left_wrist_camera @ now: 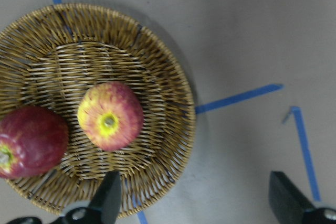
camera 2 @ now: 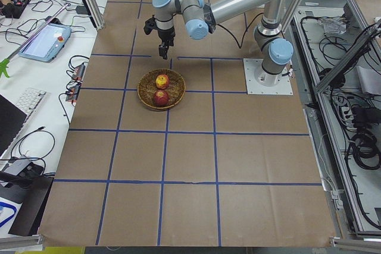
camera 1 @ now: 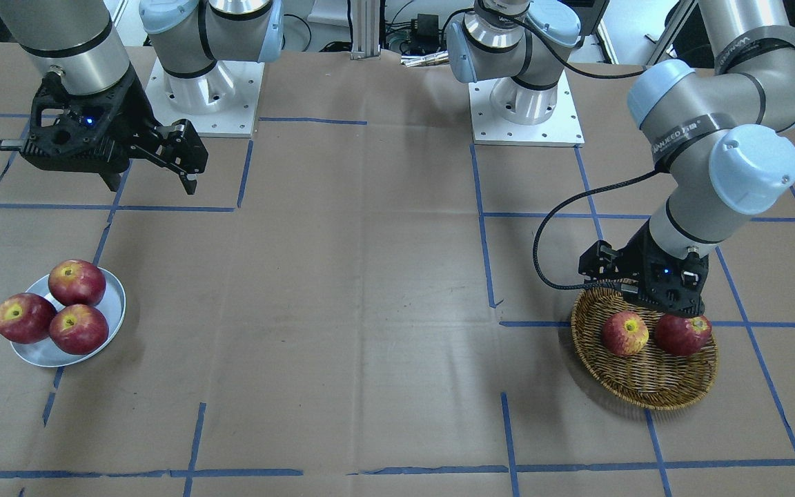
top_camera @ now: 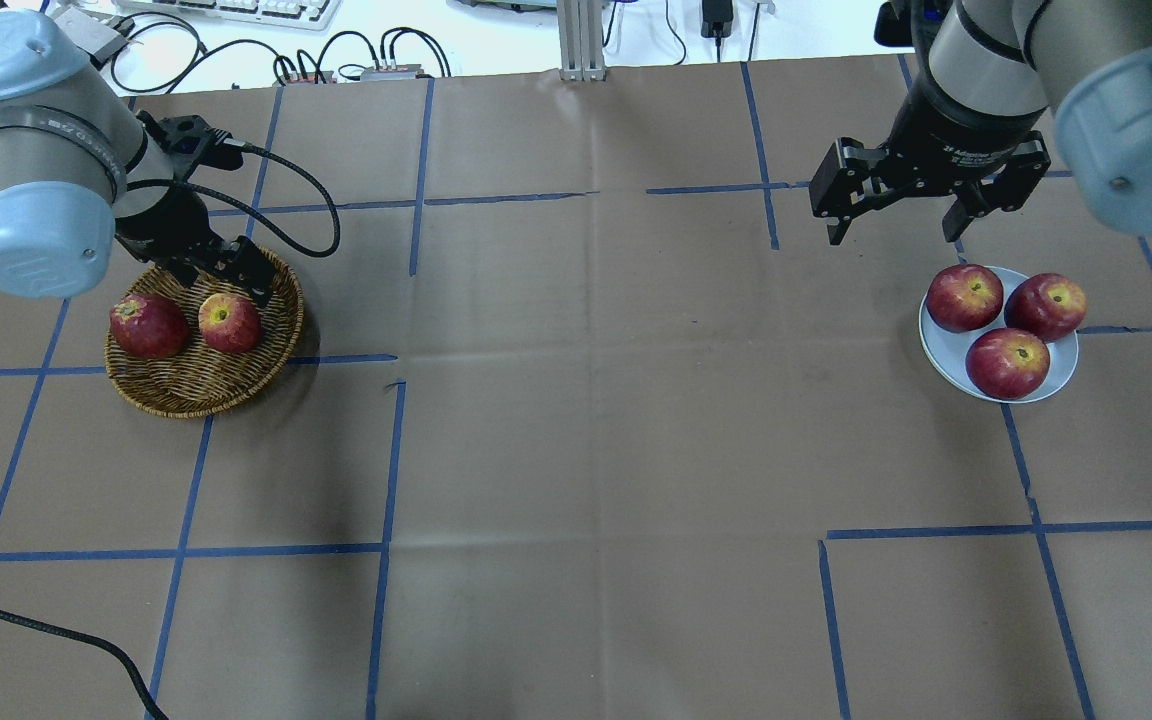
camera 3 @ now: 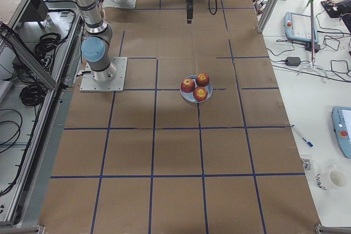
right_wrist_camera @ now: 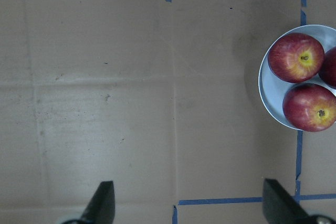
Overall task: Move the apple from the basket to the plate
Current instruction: 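Position the left gripper over the yellow-red apple and close on it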
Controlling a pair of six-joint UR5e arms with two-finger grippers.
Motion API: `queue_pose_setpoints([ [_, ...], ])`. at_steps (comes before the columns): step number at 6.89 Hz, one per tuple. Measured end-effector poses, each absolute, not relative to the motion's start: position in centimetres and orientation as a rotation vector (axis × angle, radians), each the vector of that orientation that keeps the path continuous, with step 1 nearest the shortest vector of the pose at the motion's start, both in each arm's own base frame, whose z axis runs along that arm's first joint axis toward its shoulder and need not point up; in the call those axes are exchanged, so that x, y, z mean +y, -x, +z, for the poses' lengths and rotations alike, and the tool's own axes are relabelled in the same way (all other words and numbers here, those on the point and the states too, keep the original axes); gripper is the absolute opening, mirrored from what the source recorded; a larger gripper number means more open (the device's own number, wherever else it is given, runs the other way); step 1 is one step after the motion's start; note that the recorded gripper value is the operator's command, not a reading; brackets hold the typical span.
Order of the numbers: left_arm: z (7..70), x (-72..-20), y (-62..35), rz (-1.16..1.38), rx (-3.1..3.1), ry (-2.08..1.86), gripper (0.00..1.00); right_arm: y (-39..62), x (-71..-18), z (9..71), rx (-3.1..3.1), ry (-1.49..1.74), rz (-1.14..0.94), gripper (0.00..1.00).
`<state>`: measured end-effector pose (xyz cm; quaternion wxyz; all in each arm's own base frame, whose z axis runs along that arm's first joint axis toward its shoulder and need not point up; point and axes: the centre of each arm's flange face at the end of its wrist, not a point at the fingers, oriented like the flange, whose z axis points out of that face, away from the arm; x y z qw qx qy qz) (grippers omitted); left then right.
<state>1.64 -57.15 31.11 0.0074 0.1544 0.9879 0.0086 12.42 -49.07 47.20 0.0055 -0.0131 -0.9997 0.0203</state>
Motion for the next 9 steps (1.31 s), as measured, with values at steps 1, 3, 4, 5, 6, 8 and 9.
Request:
queue_pose_setpoints([
  [1,29.7,-57.8,-3.1,0.033,3.088,-0.5,0.99,-12.4,-49.1,47.2,-3.13,0.041,0.063,1.0],
  [3,27.1,-58.4,-6.1,0.038,3.091,-0.5,0.99,-12.4,-49.1,47.2,-3.13,0.041,0.063,1.0],
  [4,26.3,-58.6,-6.7,0.041,3.089,-0.522,0.99,-12.4,-49.1,47.2,-3.13,0.041,0.063,1.0],
  [5,25.2,-59.0,-7.0,0.048,3.091,-0.531,0.99,-12.4,-49.0,47.2,-3.13,0.041,0.063,1.0],
  [6,23.6,-59.4,-7.2,0.054,3.095,-0.536,0.99,-12.4,-49.0,47.2,-3.13,0.041,0.063,1.0],
  [8,21.6,-60.0,-7.4,0.059,3.102,-0.536,0.99,-12.4,-49.1,47.1,-3.13,0.041,0.062,1.0],
  [9,21.1,-60.0,-7.4,0.069,3.106,-0.534,0.99,-12.4,-49.1,47.1,-3.13,0.041,0.061,1.0],
])
